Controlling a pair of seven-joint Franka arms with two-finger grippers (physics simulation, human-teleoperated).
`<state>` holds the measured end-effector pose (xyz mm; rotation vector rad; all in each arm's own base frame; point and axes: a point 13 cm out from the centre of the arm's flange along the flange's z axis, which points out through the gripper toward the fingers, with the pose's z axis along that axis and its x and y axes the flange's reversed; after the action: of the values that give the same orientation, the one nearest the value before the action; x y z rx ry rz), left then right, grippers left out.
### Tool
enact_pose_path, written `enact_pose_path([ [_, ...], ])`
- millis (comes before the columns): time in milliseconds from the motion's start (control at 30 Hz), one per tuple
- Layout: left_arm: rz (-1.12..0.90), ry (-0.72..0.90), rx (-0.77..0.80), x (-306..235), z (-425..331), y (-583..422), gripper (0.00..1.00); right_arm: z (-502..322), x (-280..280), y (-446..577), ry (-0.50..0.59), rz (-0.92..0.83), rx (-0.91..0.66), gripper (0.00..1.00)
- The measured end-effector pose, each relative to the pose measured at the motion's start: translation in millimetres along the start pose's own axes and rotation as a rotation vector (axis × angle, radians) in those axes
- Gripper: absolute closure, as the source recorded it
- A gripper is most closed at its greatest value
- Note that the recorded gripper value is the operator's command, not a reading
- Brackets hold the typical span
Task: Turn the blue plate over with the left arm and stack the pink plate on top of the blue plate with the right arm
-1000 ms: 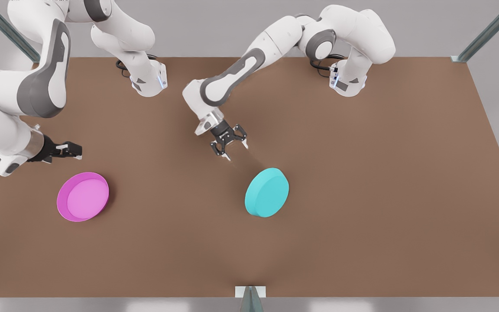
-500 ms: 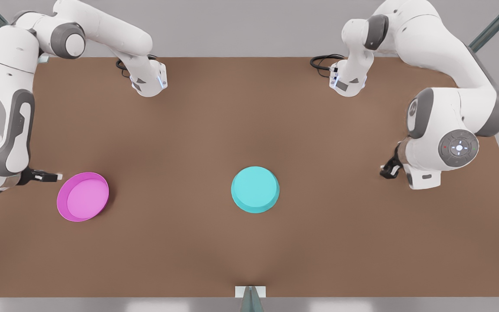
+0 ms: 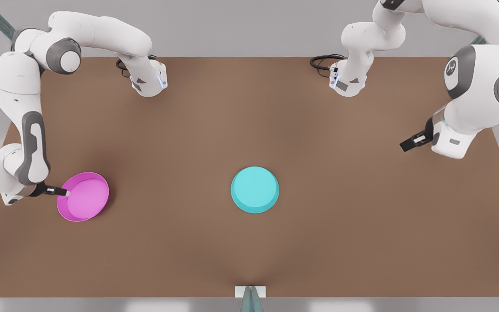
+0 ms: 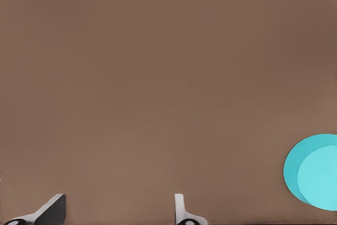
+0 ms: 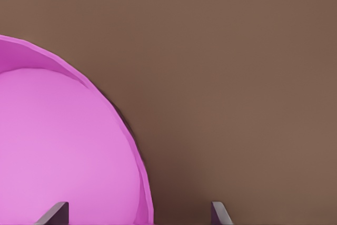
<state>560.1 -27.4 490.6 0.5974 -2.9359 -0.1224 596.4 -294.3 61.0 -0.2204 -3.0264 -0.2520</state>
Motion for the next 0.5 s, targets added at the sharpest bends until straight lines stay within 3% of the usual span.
enact_pose_path([
  [233,0.132,0.003,0.002,1.7,-0.2,-1.8,0.0,17.5,1.1,-2.1,-0.011,-0.013,-0.031,0.0],
  [300,0.164,0.004,0.004,3.0,-0.2,-3.9,0.0,17.9,0.5,-1.2,-0.013,-0.021,-0.034,0.19],
  [367,0.194,0.003,0.006,4.4,-1.4,-5.9,0.0,18.0,0.4,-0.8,-0.014,-0.03,-0.036,0.25],
  [500,0.247,-0.003,0.008,7.6,-3.9,-10.9,0.0,17.8,0.3,0.1,-0.014,-0.046,-0.041,0.65],
])
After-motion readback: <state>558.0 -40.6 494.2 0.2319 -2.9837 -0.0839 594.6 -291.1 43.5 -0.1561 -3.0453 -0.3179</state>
